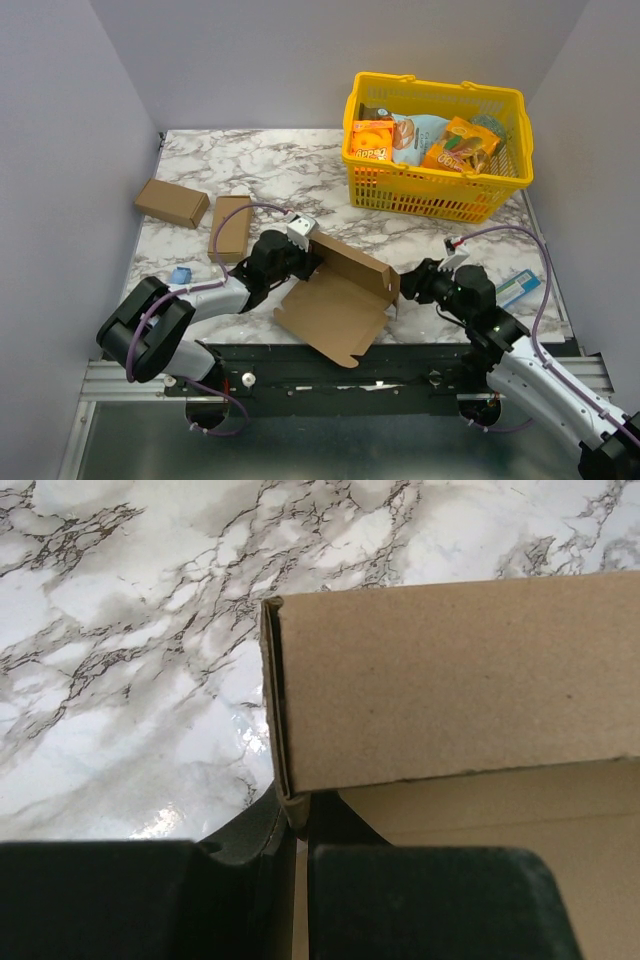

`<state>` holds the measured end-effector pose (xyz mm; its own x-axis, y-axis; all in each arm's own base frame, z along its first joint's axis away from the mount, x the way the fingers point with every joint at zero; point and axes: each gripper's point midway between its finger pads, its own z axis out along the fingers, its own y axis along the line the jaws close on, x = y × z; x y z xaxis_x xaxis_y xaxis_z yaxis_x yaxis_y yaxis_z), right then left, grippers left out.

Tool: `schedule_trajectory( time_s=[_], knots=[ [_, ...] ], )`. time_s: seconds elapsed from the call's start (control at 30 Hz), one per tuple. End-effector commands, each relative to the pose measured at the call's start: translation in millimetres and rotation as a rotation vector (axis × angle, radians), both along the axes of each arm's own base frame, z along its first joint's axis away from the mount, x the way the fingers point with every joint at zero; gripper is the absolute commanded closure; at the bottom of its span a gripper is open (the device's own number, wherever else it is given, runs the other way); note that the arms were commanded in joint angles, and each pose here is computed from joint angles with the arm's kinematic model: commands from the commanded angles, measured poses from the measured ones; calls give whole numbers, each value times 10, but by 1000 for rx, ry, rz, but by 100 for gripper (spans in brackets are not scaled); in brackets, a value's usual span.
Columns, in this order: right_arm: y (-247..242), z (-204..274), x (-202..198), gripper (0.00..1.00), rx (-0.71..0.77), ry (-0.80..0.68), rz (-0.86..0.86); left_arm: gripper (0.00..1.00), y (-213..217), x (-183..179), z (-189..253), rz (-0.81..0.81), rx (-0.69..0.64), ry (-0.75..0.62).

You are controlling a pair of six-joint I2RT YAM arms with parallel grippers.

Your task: Fold the paper box

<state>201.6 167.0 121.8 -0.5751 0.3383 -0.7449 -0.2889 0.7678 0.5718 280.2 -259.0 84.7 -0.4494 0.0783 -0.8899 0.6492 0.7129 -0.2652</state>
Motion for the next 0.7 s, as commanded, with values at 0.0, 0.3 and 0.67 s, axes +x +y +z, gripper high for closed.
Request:
schedule_trajectory(
  time_s=[0.0, 0.3, 0.67],
  knots=[
    [-131, -58, -120, 49, -49, 42, -22, 100, 15, -22, 116, -29, -45, -21],
    [-9, 330, -302, 47, -43, -147, 162, 100, 18, -43, 146, -55, -62, -20],
    [301, 556, -428, 48, -5, -238, 387, 100, 3, -45, 109, -57, -60, -1]
  ],
)
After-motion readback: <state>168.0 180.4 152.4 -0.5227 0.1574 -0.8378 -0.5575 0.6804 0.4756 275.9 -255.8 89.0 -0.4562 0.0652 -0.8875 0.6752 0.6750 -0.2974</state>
